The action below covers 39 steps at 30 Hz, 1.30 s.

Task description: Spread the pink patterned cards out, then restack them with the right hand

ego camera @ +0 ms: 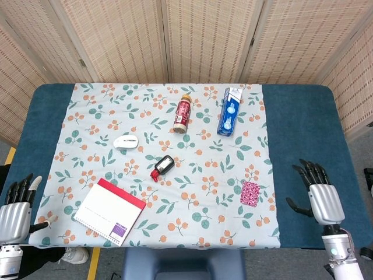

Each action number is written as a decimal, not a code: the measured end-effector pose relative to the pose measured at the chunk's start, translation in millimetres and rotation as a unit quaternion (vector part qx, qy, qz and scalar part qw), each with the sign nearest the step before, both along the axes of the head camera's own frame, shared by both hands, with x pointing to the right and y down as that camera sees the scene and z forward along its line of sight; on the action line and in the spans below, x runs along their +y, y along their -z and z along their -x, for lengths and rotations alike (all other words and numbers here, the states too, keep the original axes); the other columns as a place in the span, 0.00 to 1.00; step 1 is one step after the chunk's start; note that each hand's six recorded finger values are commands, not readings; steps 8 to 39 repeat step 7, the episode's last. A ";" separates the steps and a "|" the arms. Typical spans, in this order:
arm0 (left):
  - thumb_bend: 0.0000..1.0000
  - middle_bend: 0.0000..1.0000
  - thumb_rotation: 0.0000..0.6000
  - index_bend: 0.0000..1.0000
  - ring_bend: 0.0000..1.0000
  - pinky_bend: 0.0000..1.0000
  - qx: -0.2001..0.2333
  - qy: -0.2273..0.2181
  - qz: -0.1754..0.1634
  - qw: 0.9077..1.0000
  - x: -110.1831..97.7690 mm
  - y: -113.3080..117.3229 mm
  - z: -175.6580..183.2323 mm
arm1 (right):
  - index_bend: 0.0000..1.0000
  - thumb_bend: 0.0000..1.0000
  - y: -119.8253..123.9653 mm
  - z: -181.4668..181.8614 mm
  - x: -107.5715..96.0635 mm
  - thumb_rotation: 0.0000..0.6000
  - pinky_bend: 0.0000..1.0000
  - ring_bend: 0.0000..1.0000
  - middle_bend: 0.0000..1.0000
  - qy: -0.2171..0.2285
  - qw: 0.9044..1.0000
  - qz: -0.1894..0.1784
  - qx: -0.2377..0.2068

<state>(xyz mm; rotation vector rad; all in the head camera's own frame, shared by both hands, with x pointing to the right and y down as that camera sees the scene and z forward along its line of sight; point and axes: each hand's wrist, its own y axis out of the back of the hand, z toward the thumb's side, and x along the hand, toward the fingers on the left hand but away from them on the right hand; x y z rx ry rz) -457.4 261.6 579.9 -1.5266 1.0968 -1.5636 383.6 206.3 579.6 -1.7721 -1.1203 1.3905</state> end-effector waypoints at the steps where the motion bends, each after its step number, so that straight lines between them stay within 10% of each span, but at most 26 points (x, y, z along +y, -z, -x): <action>1: 0.09 0.01 1.00 0.10 0.08 0.00 0.000 0.000 -0.003 1.000 -0.2 0.7 -1.3 | 0.15 0.29 2.4 -0.6 2.2 0.91 0.00 0.00 0.09 0.003 1.000 -0.004 0.000; 39: 0.09 0.01 1.00 0.10 0.08 0.00 -0.004 -0.002 -0.012 1.000 -1.2 3.3 -7.3 | 0.15 0.29 10.7 -6.4 9.3 0.91 0.00 0.00 0.10 -0.006 1.000 -0.022 0.008</action>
